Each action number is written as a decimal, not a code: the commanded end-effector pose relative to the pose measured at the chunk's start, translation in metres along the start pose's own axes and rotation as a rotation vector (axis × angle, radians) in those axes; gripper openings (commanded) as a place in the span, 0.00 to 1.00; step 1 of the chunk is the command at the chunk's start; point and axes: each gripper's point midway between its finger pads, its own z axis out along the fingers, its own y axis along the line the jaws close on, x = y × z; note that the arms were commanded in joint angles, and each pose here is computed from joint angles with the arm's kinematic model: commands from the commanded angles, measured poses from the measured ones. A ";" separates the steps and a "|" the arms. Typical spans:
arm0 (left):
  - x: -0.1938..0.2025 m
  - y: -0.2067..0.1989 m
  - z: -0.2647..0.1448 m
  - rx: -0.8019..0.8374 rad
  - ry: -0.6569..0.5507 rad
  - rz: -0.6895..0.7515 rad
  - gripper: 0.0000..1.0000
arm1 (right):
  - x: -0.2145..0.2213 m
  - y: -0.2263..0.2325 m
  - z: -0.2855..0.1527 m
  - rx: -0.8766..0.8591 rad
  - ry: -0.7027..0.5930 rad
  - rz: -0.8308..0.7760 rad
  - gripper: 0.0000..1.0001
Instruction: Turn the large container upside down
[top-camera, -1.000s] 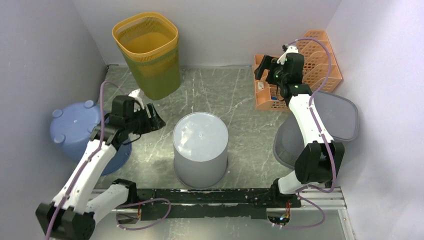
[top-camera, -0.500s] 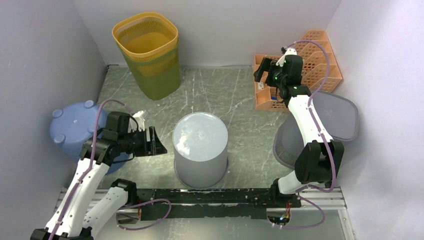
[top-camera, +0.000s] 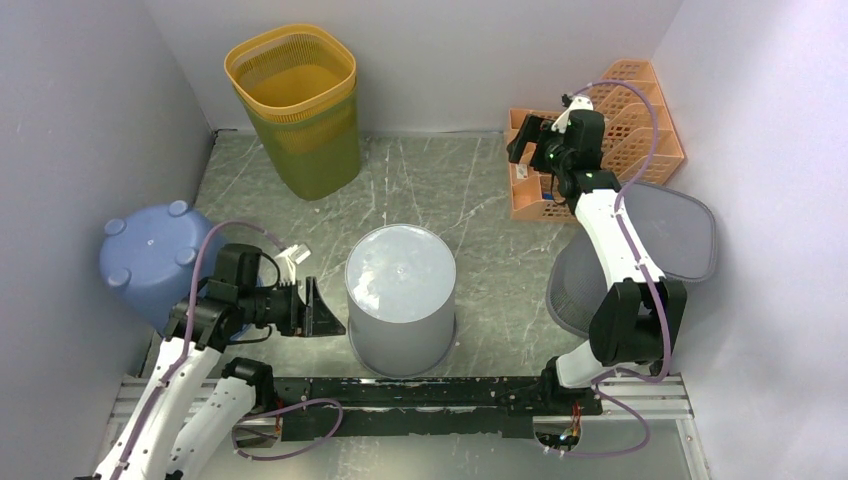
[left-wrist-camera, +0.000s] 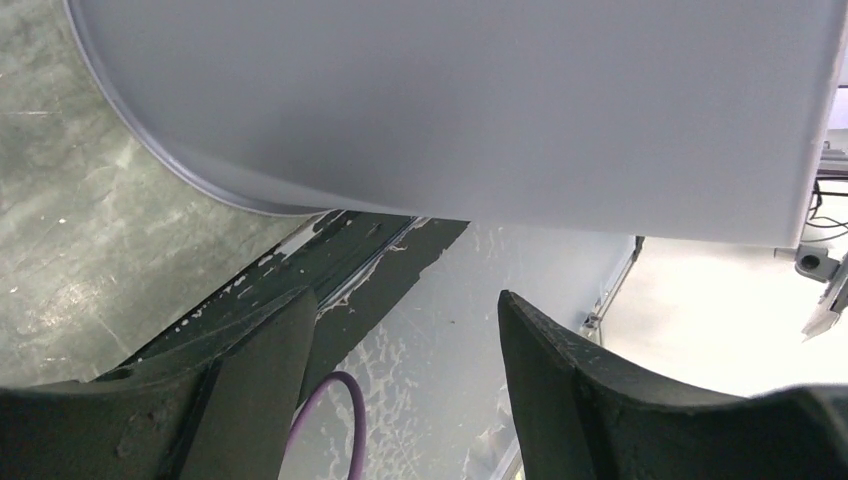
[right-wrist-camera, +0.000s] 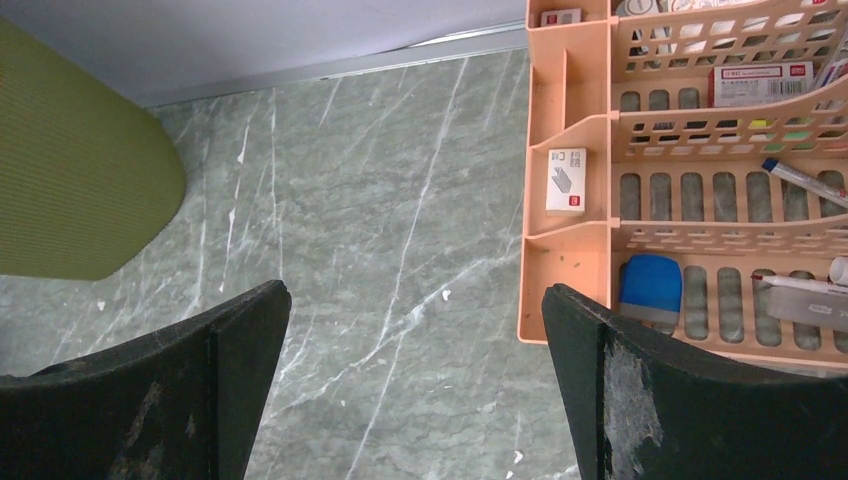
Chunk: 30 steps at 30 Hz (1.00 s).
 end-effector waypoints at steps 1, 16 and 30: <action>-0.019 -0.016 0.003 0.082 -0.055 0.023 0.78 | -0.004 0.001 0.007 -0.003 -0.015 0.006 1.00; -0.095 -0.023 0.070 0.074 -0.225 0.011 0.81 | -0.010 0.002 0.022 -0.018 -0.027 0.010 1.00; -0.194 -0.021 0.183 -0.055 -0.278 0.100 0.82 | -0.070 0.034 -0.005 -0.123 -0.139 -0.048 1.00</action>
